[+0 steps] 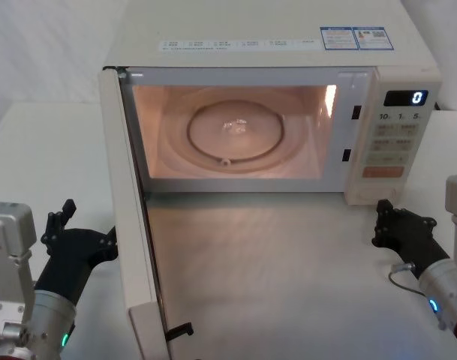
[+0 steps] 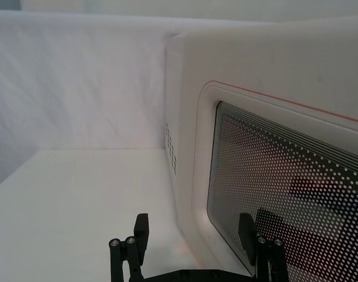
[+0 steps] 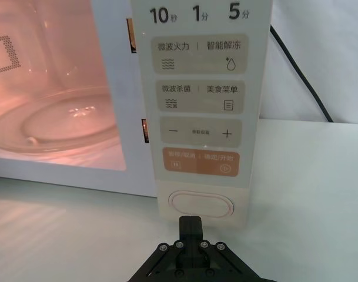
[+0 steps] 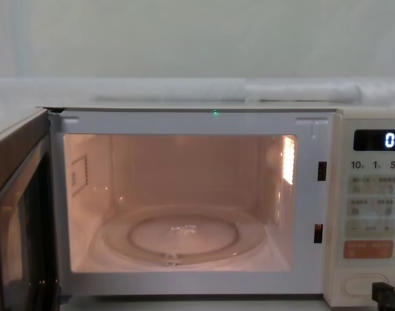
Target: Press the button to open the microwave door with one hand; close the microwave door with the other hand.
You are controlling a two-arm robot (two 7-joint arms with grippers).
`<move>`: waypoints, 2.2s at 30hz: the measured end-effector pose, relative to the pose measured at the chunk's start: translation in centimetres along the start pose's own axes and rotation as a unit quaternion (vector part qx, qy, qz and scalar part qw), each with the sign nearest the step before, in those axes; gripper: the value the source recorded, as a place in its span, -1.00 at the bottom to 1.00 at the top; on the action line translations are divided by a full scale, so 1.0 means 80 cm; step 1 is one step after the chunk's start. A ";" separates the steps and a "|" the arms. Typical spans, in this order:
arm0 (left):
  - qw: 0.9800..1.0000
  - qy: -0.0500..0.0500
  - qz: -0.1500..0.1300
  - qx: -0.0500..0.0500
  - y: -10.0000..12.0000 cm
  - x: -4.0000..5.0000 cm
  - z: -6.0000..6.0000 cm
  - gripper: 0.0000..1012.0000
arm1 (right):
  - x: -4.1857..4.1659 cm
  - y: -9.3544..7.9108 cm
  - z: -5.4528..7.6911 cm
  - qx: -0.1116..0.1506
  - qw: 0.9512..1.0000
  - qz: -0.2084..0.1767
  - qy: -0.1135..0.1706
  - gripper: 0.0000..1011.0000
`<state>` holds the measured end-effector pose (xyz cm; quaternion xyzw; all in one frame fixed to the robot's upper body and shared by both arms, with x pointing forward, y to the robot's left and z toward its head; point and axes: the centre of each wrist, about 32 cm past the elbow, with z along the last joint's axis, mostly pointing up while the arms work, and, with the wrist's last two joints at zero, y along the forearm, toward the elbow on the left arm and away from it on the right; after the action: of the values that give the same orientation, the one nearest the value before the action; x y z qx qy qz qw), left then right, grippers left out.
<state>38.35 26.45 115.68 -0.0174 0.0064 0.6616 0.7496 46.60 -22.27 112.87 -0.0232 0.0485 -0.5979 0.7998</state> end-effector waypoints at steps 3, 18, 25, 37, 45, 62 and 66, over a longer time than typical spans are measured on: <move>1.000 0.000 0.000 0.000 0.000 0.000 0.000 0.98 | 0.001 -0.007 0.003 0.003 1.000 0.002 -0.003 -1.00; 1.000 0.000 0.000 0.000 0.000 0.000 0.000 0.98 | 0.048 -0.036 0.026 0.013 1.000 -0.006 -0.016 -1.00; 1.000 0.000 0.000 0.000 0.000 0.000 0.000 0.98 | 0.074 -0.039 0.034 0.009 0.999 0.035 -0.005 -1.00; 1.000 0.000 0.000 0.000 0.000 0.000 0.000 0.98 | 0.087 -0.038 0.037 0.003 0.998 0.065 -0.001 -1.00; 1.000 0.000 0.000 0.000 0.000 0.000 0.000 0.98 | 0.086 -0.038 0.037 0.004 0.998 0.063 -0.001 -0.79; 1.000 0.000 0.000 0.000 0.000 0.000 0.000 0.98 | 0.086 -0.038 0.037 0.004 0.998 0.061 -0.002 0.24; 1.000 0.000 0.000 0.000 0.000 0.000 0.000 0.98 | 0.086 -0.038 0.037 0.005 0.998 0.060 -0.002 0.50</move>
<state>38.35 26.45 115.68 -0.0174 0.0064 0.6616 0.7496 45.95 -29.79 115.78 -0.0175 0.0456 -0.5487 0.8346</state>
